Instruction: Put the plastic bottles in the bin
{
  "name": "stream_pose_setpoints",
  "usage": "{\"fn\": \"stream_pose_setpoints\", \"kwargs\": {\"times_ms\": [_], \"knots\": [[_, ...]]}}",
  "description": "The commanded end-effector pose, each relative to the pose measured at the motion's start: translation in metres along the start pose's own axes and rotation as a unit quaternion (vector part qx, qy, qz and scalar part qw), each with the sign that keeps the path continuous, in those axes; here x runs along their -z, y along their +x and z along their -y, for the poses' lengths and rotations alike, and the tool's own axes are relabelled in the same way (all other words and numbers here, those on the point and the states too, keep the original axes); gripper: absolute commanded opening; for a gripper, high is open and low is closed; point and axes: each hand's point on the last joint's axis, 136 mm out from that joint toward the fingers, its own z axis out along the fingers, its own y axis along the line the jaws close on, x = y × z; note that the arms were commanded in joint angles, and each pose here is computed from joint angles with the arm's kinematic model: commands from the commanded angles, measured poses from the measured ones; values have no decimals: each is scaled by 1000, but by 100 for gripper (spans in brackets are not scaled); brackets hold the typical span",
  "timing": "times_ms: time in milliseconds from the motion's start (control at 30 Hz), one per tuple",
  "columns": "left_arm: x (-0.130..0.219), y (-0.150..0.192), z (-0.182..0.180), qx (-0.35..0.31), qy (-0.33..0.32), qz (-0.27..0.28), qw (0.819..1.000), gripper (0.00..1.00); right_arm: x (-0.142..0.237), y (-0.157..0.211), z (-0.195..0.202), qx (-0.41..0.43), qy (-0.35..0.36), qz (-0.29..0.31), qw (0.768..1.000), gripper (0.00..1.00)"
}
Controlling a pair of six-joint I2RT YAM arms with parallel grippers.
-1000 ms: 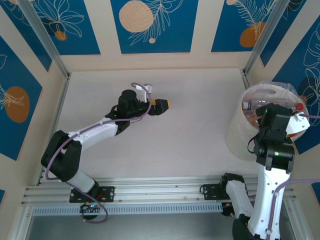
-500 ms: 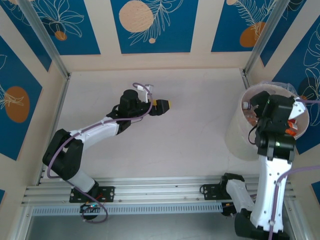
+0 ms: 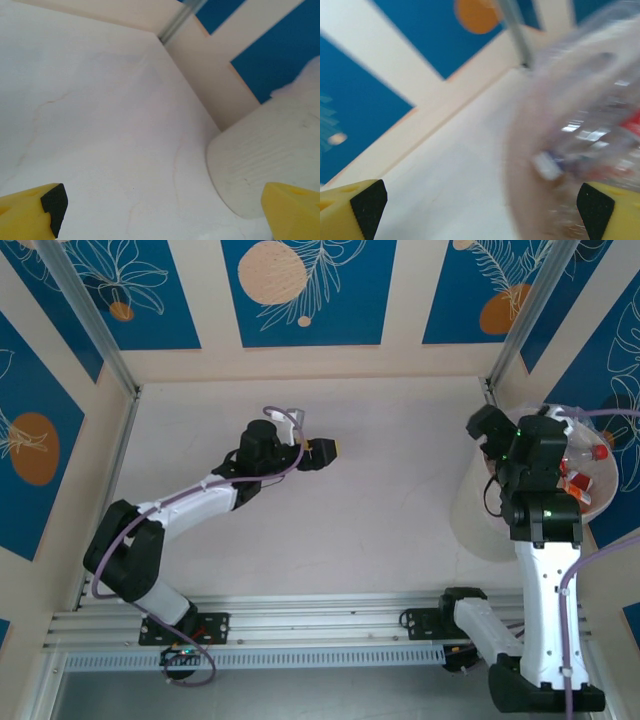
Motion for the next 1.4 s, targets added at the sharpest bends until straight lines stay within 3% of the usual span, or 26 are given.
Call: {"fn": "stream_pose_setpoints", "kwargs": {"times_ms": [0,67,200,267,467,600,667,833,1033,1367], "knots": [[26,-25,-13,-22,-81,53,995,100,3,-3,-66,70,-140,21,987,99],[45,-32,-33,-26,-149,77,985,100,2,16,-99,122,-216,7,969,99],[98,-46,-74,-41,-282,130,950,100,-1,68,-146,219,-351,-48,909,99],[124,-50,-93,-53,-332,151,930,100,-14,90,-150,253,-365,-69,893,99],[194,-62,-141,-112,-477,192,850,100,-82,142,-122,306,-304,-97,897,99],[216,-60,-182,-140,-553,184,801,100,-117,174,-96,317,-296,-106,895,99],[219,-53,-206,-144,-579,164,786,100,-136,188,-76,309,-282,-118,901,100],[198,-33,-255,-150,-545,132,814,100,-178,213,-26,263,-216,-151,928,99],[184,-39,-265,-163,-496,118,845,100,-201,233,8,269,-186,-166,930,99],[204,-26,-261,-161,-498,114,845,100,-210,235,26,237,-229,-130,935,100]]}}
